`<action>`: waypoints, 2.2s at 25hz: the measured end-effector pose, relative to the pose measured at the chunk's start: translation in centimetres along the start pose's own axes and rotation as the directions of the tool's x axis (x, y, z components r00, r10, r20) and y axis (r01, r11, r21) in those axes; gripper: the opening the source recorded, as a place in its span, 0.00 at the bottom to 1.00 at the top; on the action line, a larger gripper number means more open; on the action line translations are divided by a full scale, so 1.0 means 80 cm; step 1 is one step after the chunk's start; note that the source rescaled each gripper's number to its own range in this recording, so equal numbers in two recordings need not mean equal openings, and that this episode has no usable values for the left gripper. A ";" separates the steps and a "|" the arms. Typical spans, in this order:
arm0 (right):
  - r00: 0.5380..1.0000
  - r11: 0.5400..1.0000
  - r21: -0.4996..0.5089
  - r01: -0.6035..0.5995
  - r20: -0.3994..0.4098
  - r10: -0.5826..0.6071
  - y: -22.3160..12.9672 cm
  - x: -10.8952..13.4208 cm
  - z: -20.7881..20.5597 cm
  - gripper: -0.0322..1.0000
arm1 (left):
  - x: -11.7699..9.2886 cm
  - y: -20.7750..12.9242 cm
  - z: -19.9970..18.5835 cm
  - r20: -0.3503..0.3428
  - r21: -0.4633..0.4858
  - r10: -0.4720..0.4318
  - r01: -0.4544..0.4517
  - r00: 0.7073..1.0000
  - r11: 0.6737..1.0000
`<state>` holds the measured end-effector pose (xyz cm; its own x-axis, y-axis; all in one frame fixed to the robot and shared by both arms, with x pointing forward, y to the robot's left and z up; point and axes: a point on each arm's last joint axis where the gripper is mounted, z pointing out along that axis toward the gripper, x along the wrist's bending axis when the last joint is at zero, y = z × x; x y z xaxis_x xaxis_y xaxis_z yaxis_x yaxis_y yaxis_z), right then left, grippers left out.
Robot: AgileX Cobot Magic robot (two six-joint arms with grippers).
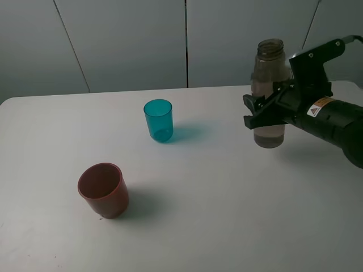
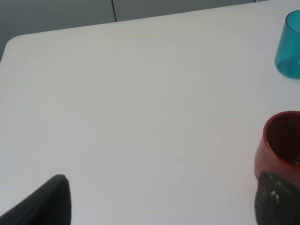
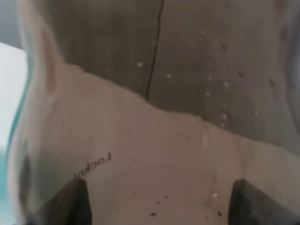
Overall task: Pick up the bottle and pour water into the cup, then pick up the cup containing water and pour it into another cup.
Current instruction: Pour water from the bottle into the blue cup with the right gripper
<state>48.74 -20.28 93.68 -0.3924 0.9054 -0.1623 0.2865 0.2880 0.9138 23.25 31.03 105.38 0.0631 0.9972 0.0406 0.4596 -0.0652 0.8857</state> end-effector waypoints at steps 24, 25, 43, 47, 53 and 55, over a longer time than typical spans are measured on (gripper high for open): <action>0.903 0.896 0.173 0.410 -0.216 -0.371 0.071 0.022 0.105 0.03 | 0.000 0.000 0.000 0.000 0.000 0.000 0.000 1.000 1.000; 0.891 0.884 0.172 0.434 -0.225 -0.394 0.071 0.024 0.111 0.03 | 0.000 0.000 0.000 0.000 0.000 0.000 0.000 1.000 1.000; 0.613 0.622 0.087 0.778 -0.325 -0.720 0.046 0.040 0.170 0.03 | 0.000 0.000 0.000 0.000 0.000 0.000 0.000 1.000 1.000; 0.542 0.560 0.023 0.828 -0.284 -0.791 0.057 0.048 0.172 0.03 | 0.000 0.000 0.000 0.000 0.000 0.000 0.000 1.000 1.000; 0.489 0.507 -0.013 0.862 -0.245 -0.837 0.070 0.055 0.184 0.03 | 0.000 0.000 0.000 0.000 0.000 0.000 0.000 1.000 1.000; 0.477 0.496 -0.017 0.868 -0.242 -0.845 0.070 0.057 0.191 0.03 | 0.000 0.000 0.000 0.000 0.000 0.000 0.000 1.000 1.000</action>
<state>61.92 -9.76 92.35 -0.6412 0.1131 -0.7590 -0.2138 0.9236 0.3183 23.25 31.03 105.38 0.0631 0.9972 0.0406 0.4596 -0.0652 0.8857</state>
